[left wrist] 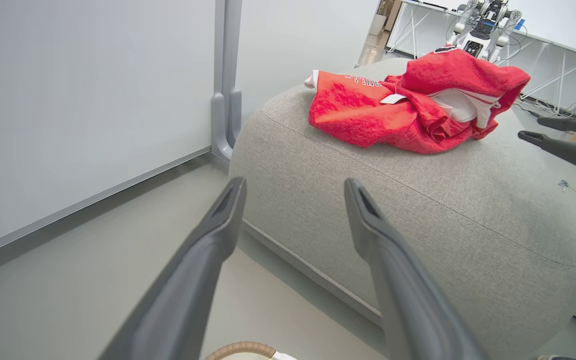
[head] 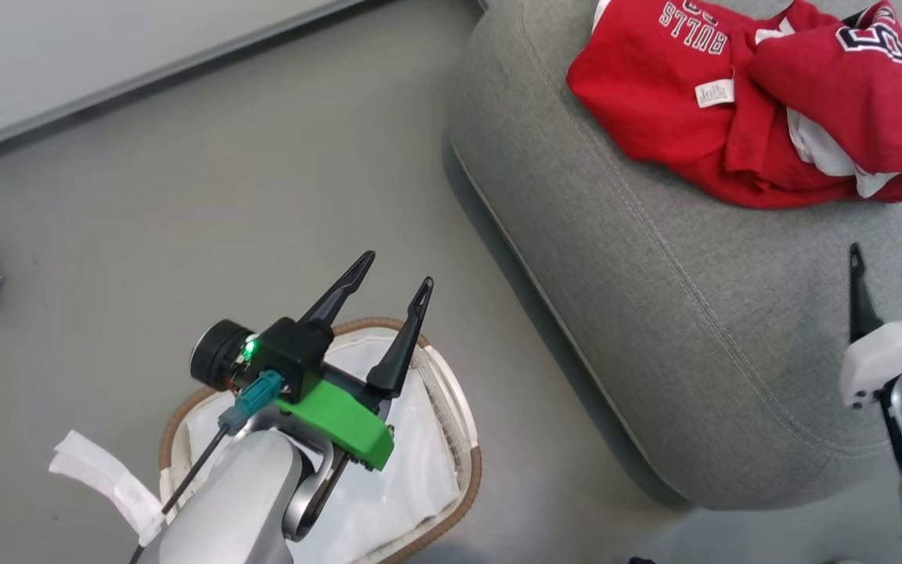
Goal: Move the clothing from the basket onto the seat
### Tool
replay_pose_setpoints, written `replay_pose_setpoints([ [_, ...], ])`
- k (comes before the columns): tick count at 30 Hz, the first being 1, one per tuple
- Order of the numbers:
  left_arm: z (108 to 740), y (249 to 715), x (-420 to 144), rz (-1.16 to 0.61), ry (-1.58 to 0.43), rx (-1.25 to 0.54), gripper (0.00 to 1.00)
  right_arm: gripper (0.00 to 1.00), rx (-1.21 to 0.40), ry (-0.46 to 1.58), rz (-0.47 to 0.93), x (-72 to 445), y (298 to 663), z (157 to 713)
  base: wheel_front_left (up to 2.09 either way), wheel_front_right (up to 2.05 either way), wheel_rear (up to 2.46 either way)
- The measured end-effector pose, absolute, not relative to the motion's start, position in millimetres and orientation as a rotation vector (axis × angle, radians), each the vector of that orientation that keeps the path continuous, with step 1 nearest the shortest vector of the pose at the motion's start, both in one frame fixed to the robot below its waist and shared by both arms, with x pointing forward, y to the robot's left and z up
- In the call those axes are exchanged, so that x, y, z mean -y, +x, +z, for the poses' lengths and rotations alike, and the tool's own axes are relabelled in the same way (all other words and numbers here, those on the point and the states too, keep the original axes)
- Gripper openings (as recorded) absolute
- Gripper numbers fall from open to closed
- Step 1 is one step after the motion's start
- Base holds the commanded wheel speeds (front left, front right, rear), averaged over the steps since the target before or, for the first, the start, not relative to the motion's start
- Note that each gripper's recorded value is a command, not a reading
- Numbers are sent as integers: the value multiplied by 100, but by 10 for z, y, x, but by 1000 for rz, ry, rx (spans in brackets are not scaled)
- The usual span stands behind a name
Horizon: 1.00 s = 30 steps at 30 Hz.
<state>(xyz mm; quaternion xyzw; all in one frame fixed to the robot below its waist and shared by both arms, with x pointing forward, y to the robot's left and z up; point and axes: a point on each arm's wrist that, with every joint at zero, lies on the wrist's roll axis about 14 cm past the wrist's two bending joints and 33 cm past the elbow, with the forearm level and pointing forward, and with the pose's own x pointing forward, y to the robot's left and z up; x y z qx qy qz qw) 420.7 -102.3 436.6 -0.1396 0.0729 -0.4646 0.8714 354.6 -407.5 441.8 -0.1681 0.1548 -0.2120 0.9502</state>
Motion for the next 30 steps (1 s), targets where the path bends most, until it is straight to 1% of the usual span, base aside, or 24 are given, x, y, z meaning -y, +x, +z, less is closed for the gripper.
replay_pose_setpoints([
  [3,4425,4216,904,-925,-268,-136,100,100,-275,-312,-383,3843,3578,4444,0,0,0],
  [6,4474,4262,722,-854,-251,-119,100,100,-220,-253,-328,3542,3684,4477,0,0,0],
  [11,4462,4338,272,-694,-221,-113,100,100,-101,-113,-243,3052,3972,4637,0,0,0],
  [15,4441,4362,-131,-562,-195,-113,100,100,-39,-69,-133,2628,4195,4766,0,0,0],
  [22,4360,4262,-801,-349,-176,-136,100,100,5,-26,9,2067,4421,4856,0,0,0],
  [26,4345,4152,-1143,-237,-187,-142,100,100,6,-2,56,1871,4436,4847,0,0,0],
  [30,4352,4021,-1346,-175,-178,-142,100,100,12,19,92,1722,4408,4870,0,0,0],
])
